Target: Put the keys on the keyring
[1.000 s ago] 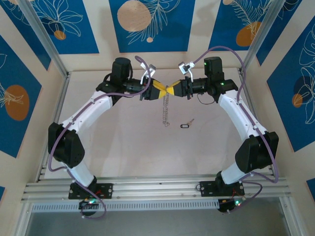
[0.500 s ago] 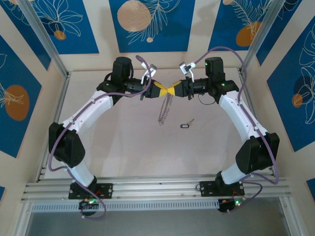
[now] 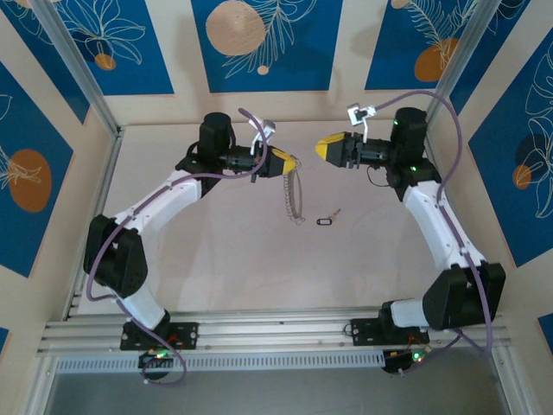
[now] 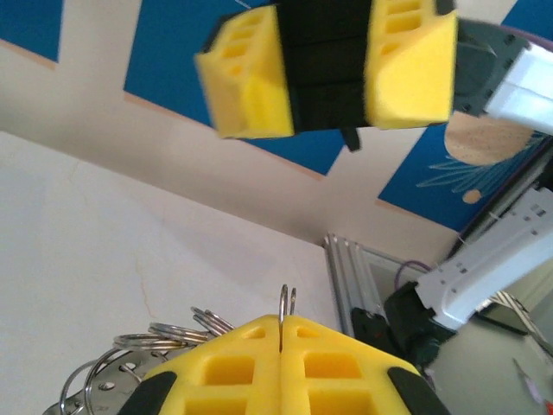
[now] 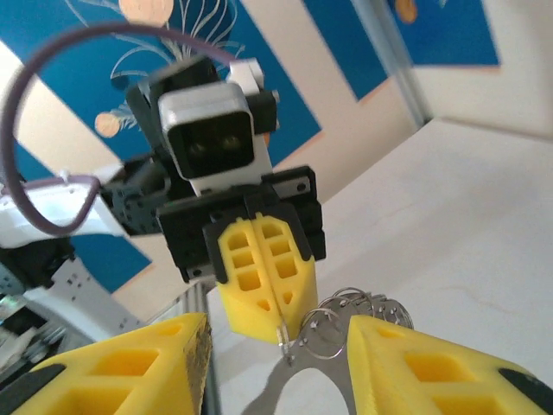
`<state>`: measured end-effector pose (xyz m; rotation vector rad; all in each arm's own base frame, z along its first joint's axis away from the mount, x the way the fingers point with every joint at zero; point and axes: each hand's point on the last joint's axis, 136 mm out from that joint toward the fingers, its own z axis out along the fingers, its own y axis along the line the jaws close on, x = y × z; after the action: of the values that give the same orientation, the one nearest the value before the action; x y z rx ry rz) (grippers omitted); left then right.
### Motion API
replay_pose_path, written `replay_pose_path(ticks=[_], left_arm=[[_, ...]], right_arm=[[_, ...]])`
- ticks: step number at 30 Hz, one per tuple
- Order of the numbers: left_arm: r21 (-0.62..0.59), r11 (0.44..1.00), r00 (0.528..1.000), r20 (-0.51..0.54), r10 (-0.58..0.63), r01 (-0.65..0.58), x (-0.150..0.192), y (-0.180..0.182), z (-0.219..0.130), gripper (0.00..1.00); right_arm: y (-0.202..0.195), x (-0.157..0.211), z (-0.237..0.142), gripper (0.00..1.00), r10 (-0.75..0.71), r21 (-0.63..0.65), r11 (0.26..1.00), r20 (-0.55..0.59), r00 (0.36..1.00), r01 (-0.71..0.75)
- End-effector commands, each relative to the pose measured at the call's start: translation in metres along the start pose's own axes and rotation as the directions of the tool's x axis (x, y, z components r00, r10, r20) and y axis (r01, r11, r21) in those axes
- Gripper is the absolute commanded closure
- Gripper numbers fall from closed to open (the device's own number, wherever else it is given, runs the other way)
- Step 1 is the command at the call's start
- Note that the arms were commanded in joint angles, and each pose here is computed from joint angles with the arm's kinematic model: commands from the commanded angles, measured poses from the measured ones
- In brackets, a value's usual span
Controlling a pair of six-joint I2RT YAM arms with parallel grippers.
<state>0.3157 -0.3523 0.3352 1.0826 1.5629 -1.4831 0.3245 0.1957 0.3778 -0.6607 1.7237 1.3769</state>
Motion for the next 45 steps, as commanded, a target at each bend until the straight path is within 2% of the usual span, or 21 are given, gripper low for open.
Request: replay_pose_path(ticks=[1,6,9,14,21,27,34,37,45], left_arm=[[0.020,0.991,0.983,0.136,0.127,-0.131,-0.042,-0.030,-0.008,1.00],[-0.016,0.982,0.950,0.250,0.185,-0.187,-0.053,-0.037,-0.017,1.00],[-0.036,0.971,0.920,0.312,0.237,-0.238,-0.061,-0.046,-0.023,1.00],[-0.097,0.939,0.872,0.351,0.342,-0.329,-0.069,-0.058,-0.034,1.00],[-0.238,0.860,0.807,0.303,0.507,-0.451,-0.068,-0.062,-0.045,1.00],[-0.331,0.786,0.764,0.228,0.603,-0.522,-0.062,-0.062,-0.053,1.00],[-0.368,0.752,0.752,0.179,0.635,-0.547,-0.057,-0.059,-0.057,1.00],[-0.379,0.749,0.755,0.169,0.633,-0.543,-0.054,-0.057,-0.058,1.00],[-0.423,0.750,0.773,0.159,0.614,-0.508,-0.042,-0.050,-0.063,1.00]], right_arm=[[0.009,-0.017,-0.009,0.53,-0.009,0.064,0.998,0.119,0.993,0.002],[-0.006,-0.005,-0.014,0.54,0.042,0.133,0.988,0.234,0.971,-0.075],[-0.022,0.010,-0.015,0.53,0.087,0.181,0.974,0.267,0.960,-0.139],[-0.052,0.038,-0.017,0.54,0.186,0.243,0.934,0.291,0.939,-0.261],[-0.087,0.081,-0.025,0.54,0.290,0.344,0.855,0.305,0.907,-0.388],[-0.104,0.105,-0.031,0.53,0.337,0.402,0.798,0.320,0.886,-0.449],[-0.118,0.123,-0.038,0.53,0.380,0.469,0.728,0.331,0.864,-0.500],[-0.125,0.133,-0.045,0.54,0.406,0.511,0.674,0.347,0.845,-0.534],[-0.150,0.184,-0.074,0.54,0.528,0.684,0.393,0.379,0.760,-0.614]])
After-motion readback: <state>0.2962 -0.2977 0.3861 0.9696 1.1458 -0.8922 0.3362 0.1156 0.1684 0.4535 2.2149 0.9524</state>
